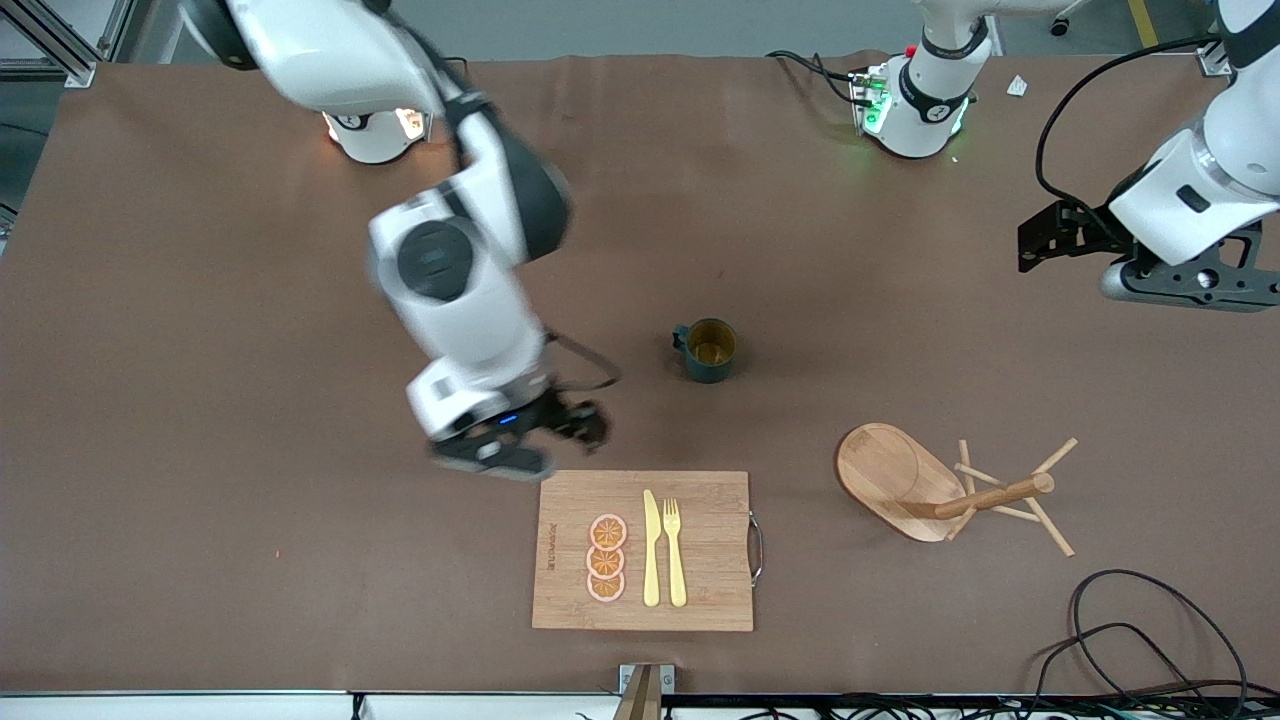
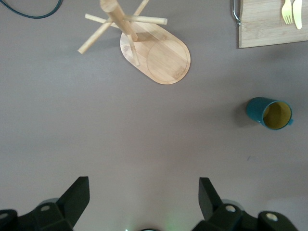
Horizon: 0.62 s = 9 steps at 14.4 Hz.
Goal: Pass cup and hang on rack
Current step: 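Set the mug down, release, and withdraw the right gripper, then move the left gripper over the mug handle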
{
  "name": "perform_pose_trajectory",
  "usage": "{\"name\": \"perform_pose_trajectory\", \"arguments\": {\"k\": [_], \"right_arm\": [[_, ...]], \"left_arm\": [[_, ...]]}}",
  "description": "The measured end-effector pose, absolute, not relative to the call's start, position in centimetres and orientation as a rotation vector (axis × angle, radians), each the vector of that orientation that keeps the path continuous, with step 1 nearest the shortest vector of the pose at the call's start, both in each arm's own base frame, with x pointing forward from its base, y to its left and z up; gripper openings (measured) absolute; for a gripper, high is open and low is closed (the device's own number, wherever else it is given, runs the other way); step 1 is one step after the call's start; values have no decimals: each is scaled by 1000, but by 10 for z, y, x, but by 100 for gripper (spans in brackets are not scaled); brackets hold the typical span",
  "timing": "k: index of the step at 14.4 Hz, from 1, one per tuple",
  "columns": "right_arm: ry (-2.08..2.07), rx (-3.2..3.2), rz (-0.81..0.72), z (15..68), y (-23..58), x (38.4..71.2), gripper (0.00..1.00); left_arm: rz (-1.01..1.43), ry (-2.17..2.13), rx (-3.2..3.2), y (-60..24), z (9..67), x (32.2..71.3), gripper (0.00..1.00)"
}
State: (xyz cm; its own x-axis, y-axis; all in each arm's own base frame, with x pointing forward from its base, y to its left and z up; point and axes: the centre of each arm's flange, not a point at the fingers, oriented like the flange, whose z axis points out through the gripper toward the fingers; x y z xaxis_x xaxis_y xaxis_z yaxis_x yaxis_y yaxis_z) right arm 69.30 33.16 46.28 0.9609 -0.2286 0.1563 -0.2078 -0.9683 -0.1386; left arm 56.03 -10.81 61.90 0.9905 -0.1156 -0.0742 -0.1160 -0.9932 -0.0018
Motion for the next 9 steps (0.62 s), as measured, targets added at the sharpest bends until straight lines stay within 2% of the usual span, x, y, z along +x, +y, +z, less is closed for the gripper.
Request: {"name": "perform_pose_trajectory", "arguments": {"k": [2,5,9], "right_arm": [[415,-3002,-250,469,265,717,100],[450,-3041,-213,480,178,733,100],[438,-3079,-183,518,55,725,100]], "left_arm": [[111,90,-3112,-141,617,554,100],[103,-105,-3093,-205,609,541,100],[54,-303,-3025,-286,590,517,100]]}}
